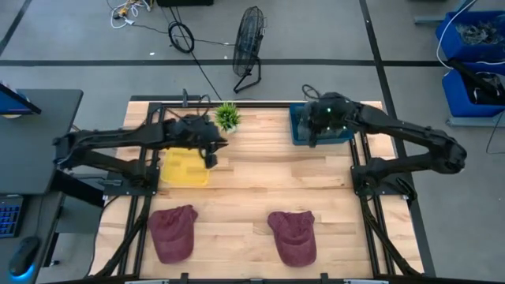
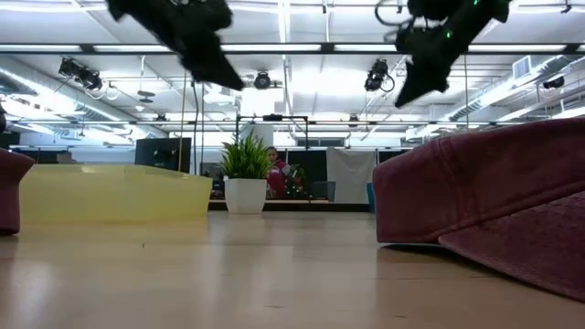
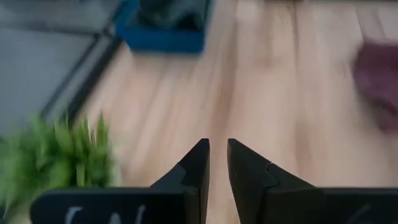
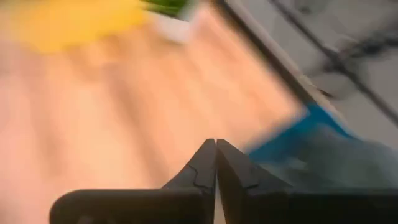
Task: Pick & Place hat
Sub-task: Put the left red cap into the yellow bin
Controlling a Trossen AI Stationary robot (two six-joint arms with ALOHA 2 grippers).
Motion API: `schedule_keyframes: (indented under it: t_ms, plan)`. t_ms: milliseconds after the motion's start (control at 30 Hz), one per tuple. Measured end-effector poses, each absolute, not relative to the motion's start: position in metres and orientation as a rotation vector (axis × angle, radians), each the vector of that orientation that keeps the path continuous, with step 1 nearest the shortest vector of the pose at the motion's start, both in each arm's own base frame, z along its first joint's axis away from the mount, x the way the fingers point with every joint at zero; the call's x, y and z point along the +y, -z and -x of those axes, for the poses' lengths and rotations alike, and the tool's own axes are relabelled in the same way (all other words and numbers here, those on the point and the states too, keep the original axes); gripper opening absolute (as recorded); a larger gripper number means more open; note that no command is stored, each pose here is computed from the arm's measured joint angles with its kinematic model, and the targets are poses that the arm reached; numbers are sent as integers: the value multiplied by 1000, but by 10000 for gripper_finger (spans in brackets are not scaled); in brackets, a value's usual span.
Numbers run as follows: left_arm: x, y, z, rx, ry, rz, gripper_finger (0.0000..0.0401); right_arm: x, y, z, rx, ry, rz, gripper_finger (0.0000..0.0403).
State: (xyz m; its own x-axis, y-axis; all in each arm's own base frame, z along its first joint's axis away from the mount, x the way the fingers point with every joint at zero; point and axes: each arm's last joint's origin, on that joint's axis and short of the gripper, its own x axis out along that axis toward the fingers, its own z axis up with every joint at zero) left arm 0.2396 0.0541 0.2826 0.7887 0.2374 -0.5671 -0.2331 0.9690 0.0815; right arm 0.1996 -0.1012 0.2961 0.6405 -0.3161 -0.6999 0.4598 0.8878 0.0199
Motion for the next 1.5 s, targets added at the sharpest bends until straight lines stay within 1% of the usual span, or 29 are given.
schedule_keyframes:
  t_ms: [67,167,267,367,533,633,700,867,933,1133,1300,1400,1500]
  plan:
    - [44,-285,-221,686,-233,42,58,-87,-298,-208,729,337,-191,14]
    - [27,-287,-199,771,-179,160,64,-73,-302,-220,663,254,-150,13]
    - [7,-287,-187,843,-119,299,80,-66,-307,-231,582,218,-112,17]
    - [-14,-283,-180,928,-61,340,102,-64,-312,-241,500,202,-94,22]
    - [-51,-270,-170,1101,18,454,136,-65,-310,-248,475,201,-89,29]
    - [-72,-253,-168,1142,1,530,152,-66,-306,-250,501,203,-99,29]
    - [-81,-241,-167,1145,-66,583,161,-66,-303,-251,516,203,-103,29]
    - [-98,-215,-163,1239,-216,709,173,-68,-298,-257,532,203,-106,30]
    - [-105,-208,-162,1262,-244,735,174,-68,-294,-259,549,203,-108,31]
    - [-130,-195,-171,1254,-242,810,174,-70,-285,-266,586,198,-96,31]
    - [-136,-173,-175,1309,-348,737,168,-72,-279,-271,601,196,-78,31]
    - [-135,-161,-176,1361,-387,657,146,-73,-277,-273,612,216,-70,31]
    - [-136,-157,-180,1383,-339,593,99,-73,-275,-274,616,217,-68,31]
